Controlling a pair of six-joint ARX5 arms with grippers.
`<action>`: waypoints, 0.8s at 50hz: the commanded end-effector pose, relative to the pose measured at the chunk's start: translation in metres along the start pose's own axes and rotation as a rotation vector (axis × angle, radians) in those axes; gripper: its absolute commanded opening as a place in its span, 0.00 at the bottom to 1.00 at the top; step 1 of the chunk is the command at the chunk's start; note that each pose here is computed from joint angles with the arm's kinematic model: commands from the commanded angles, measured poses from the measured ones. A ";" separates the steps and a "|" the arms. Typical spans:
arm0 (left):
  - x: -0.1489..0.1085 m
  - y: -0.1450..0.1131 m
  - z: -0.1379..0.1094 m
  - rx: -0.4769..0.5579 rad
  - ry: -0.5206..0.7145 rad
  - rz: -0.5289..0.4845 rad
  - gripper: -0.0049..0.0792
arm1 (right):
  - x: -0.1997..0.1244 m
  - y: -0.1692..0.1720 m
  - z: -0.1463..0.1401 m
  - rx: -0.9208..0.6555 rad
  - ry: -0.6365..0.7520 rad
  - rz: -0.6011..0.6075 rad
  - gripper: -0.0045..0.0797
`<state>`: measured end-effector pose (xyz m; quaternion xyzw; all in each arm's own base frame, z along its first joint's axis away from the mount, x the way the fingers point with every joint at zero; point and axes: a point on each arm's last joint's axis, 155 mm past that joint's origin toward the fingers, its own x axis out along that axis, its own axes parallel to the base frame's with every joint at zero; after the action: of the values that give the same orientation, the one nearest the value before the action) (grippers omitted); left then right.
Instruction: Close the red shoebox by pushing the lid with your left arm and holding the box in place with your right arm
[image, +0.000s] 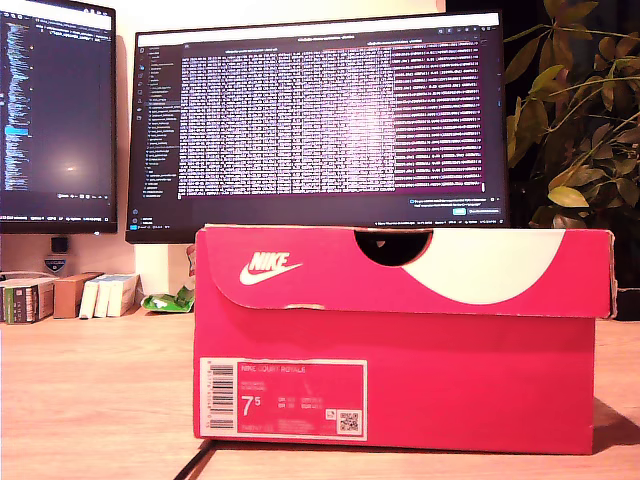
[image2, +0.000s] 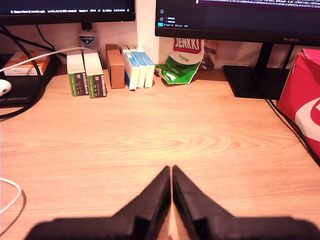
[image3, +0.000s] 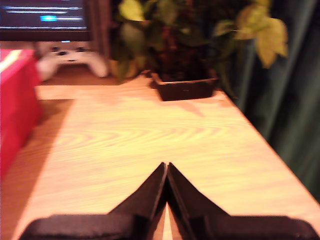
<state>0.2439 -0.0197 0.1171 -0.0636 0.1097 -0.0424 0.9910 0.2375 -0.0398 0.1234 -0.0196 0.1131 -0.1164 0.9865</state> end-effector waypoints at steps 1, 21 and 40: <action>0.004 0.002 -0.015 -0.002 0.025 0.002 0.04 | 0.003 -0.004 -0.007 0.006 0.007 -0.019 0.04; 0.004 0.002 -0.015 -0.002 0.025 0.002 0.04 | 0.003 -0.006 -0.007 0.008 0.008 -0.028 0.04; 0.004 0.002 -0.015 -0.002 0.025 0.002 0.04 | 0.003 -0.006 -0.007 0.008 0.008 -0.029 0.04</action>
<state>0.2440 -0.0196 0.1171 -0.0636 0.1097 -0.0422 0.9910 0.2364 -0.0460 0.1234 -0.0181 0.1133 -0.1294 0.9849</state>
